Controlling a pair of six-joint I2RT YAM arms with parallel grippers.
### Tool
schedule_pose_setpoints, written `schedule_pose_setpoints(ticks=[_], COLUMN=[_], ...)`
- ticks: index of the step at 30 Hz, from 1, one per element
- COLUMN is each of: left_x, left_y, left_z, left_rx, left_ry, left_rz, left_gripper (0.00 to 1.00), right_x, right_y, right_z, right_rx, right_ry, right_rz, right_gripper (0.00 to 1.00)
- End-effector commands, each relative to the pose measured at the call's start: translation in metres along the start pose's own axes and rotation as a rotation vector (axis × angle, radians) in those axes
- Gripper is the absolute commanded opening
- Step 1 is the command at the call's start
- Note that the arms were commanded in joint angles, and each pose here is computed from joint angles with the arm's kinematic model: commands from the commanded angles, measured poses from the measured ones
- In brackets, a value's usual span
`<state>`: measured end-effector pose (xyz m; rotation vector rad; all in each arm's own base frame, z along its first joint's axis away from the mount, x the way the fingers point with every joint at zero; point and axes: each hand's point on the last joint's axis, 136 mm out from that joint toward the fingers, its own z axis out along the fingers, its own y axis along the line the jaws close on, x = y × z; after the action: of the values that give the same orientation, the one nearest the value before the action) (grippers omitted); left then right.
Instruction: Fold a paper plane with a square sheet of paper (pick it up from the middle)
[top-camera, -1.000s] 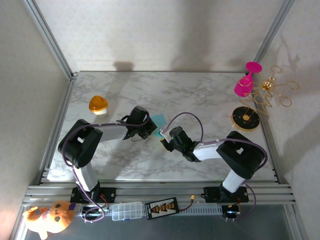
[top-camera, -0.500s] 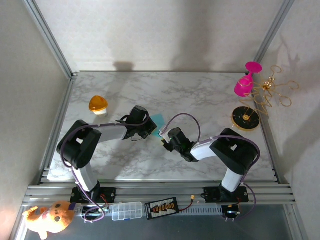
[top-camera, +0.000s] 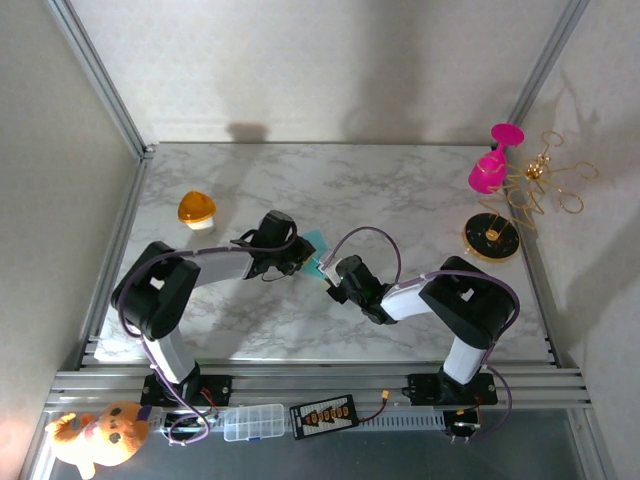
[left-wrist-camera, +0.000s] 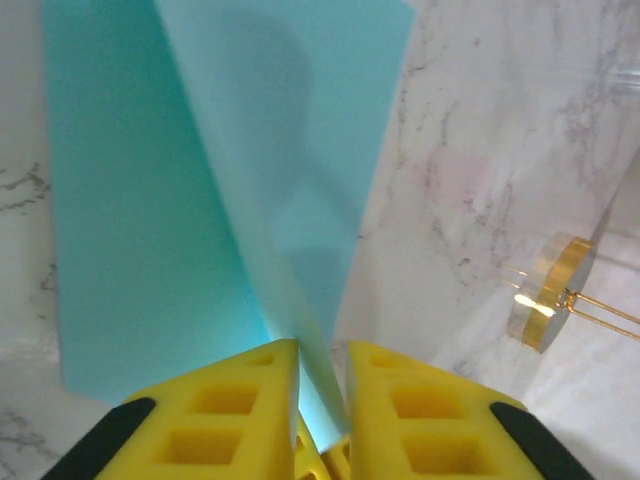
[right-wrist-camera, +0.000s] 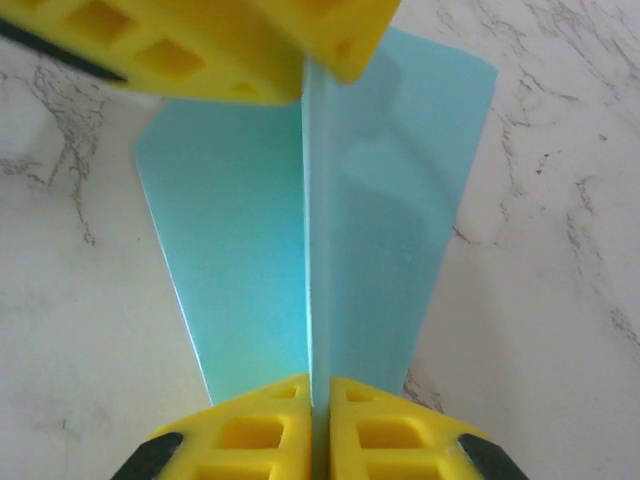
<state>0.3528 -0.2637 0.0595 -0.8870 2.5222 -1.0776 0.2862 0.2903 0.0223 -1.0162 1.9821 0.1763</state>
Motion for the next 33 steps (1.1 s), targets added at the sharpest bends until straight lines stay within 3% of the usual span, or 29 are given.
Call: schedule_pose_setpoints(ticks=[1,3,8,13,18,27,33], left_x=[-0.024,-0.036,-0.044,-0.02,-0.003,0.002,0.006], left_y=[-0.019,-0.016,-0.005,0.02,0.016,0.033,0.058], left_z=[-0.03,-0.043,-0.063,-0.045,-0.021,0.004,0.011], left_rx=[0.083,0.111,0.145,0.122,0.133,0.05,-0.046], left_ry=[-0.093,-0.141,-0.205,-0.121,-0.039,-0.009,0.012], left_rz=[-0.017,-0.035,-0.025,-0.025,0.012,0.025,0.009], left_gripper=[0.29,0.35,0.39,0.33,0.26,0.22,0.25], right_x=[-0.005,-0.004,-0.004,-0.003,-0.003,-0.006,-0.013], right_y=[0.008,0.01,0.015,0.014,0.012,0.009,0.013], right_z=[0.003,0.002,0.002,0.001,0.001,0.003,0.003], right_rx=[-0.03,-0.043,-0.086,-0.118,-0.134,-0.137,-0.18], right_ry=[-0.019,-0.019,-0.027,-0.029,-0.029,-0.025,0.004], right_rz=[0.018,0.029,0.069,0.106,0.123,0.121,0.142], right_gripper=[0.1,0.09,0.09,0.09,0.1,0.11,0.22])
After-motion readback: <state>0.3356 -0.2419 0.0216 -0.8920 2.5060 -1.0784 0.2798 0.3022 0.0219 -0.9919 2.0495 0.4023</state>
